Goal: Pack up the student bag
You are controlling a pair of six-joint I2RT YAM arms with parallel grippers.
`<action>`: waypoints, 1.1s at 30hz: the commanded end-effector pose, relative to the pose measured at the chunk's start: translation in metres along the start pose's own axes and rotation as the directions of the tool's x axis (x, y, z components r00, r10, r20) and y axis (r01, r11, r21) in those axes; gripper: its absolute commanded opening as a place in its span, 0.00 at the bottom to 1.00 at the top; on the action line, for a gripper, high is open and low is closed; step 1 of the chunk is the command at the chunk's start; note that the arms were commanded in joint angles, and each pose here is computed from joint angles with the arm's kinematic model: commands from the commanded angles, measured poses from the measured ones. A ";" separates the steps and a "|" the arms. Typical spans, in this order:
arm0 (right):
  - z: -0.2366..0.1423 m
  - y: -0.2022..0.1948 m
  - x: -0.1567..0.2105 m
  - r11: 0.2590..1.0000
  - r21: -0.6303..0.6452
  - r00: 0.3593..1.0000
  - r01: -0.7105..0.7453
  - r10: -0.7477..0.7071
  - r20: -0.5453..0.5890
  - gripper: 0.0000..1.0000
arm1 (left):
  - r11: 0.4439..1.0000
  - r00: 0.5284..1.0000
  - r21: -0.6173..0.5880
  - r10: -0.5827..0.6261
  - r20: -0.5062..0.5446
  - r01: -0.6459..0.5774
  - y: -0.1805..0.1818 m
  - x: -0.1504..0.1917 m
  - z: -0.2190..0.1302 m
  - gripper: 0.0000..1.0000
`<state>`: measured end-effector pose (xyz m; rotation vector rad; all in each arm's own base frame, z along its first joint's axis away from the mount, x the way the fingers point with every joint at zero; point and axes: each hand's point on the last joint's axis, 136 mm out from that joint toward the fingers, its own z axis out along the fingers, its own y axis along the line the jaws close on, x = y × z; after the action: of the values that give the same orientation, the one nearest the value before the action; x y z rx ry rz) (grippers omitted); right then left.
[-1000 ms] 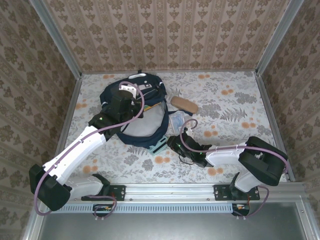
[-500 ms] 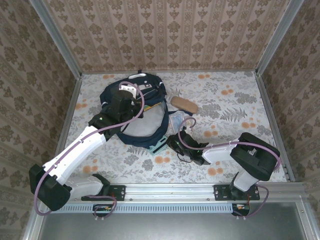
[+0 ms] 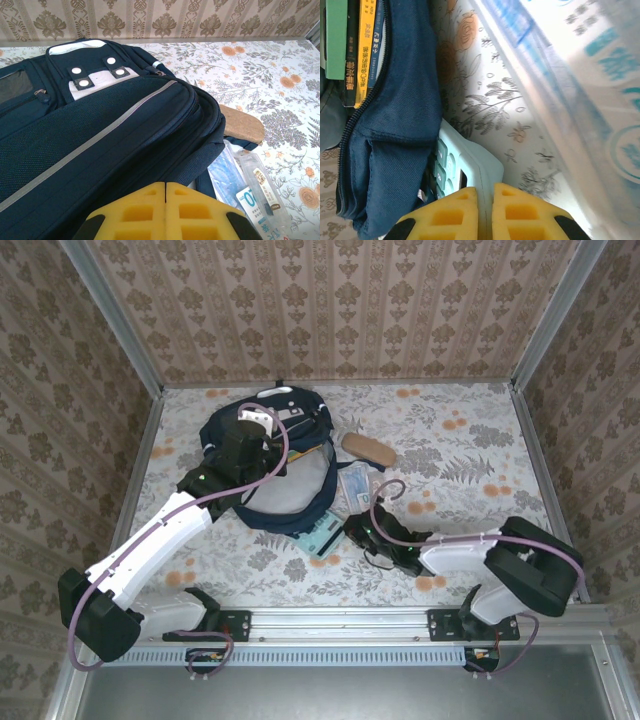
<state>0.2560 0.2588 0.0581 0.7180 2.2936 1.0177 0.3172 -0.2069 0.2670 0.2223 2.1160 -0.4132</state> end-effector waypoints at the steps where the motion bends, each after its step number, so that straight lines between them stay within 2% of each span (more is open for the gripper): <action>1: -0.021 -0.005 -0.014 1.000 0.004 0.999 -0.003 0.003 0.050 0.06 | 1.000 0.998 0.001 -0.021 0.065 0.021 0.000 -0.017 -0.004 0.00; 9: -0.080 -0.012 -0.047 0.999 -0.052 0.989 -0.002 0.010 0.149 0.05 | 1.000 0.998 0.005 -0.023 0.062 0.022 0.000 -0.016 -0.002 0.00; 16: -0.112 0.024 -0.066 0.983 -0.181 0.988 0.034 -0.005 0.155 0.06 | 1.000 0.998 0.014 -0.023 0.052 0.022 -0.003 -0.015 0.001 0.00; 22: -0.096 0.067 -0.066 0.968 -0.241 0.995 0.064 -0.043 0.091 0.06 | 1.000 0.998 0.023 -0.017 0.059 0.016 -0.004 -0.018 -0.003 0.00; 33: -0.028 0.143 -0.051 0.947 -0.305 0.992 0.097 -0.118 -0.050 0.06 | 0.999 0.998 0.036 -0.017 0.058 0.015 -0.007 -0.018 -0.003 0.00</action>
<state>0.2982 0.2630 0.1602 0.5511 2.2117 1.1823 0.3171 -0.2093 0.2640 0.2314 2.1252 -0.4212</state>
